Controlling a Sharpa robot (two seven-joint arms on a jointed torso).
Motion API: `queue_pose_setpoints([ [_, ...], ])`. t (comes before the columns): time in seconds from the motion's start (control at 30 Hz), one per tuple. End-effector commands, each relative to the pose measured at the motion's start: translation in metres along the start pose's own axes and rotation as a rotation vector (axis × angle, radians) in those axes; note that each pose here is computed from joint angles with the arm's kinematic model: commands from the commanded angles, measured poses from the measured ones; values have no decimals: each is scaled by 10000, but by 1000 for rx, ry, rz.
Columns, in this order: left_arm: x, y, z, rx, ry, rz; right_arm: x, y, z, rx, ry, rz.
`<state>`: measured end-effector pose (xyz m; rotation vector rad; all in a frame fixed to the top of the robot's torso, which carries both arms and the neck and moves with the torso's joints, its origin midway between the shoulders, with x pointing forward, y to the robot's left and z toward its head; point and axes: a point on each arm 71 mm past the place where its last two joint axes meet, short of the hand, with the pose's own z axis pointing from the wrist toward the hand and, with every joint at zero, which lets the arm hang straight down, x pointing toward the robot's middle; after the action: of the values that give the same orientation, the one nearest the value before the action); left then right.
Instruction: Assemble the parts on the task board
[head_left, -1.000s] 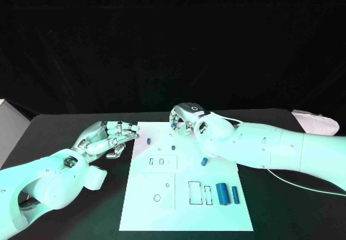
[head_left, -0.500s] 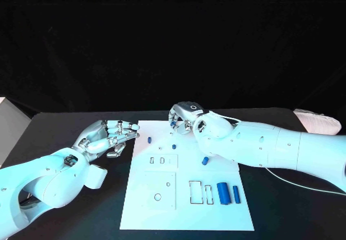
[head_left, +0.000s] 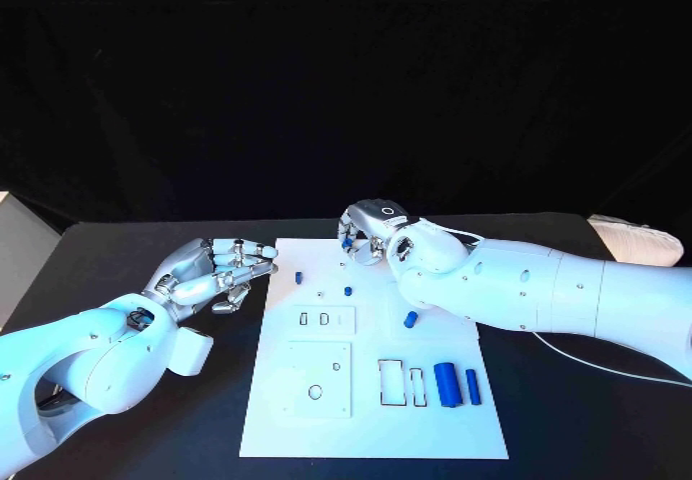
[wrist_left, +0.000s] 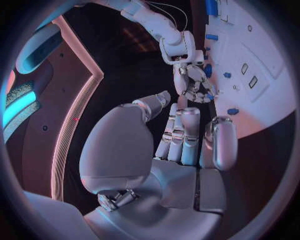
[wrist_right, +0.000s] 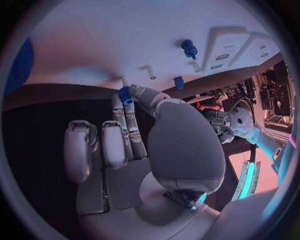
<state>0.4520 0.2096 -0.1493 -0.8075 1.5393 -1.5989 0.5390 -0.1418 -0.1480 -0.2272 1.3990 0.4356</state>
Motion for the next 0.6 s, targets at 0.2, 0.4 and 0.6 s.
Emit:
queue_pose_setpoints([
  [0.2, 6, -12, 6, 4, 11, -8, 61, -15, -35, 6, 50, -30],
  [0.4, -1, -11, 4, 3, 9, -8, 60, -1, -44, 2, 51, -28],
  [0.6, -3, -9, 5, 2, 9, -7, 58, -5, -48, 5, 51, -31],
])
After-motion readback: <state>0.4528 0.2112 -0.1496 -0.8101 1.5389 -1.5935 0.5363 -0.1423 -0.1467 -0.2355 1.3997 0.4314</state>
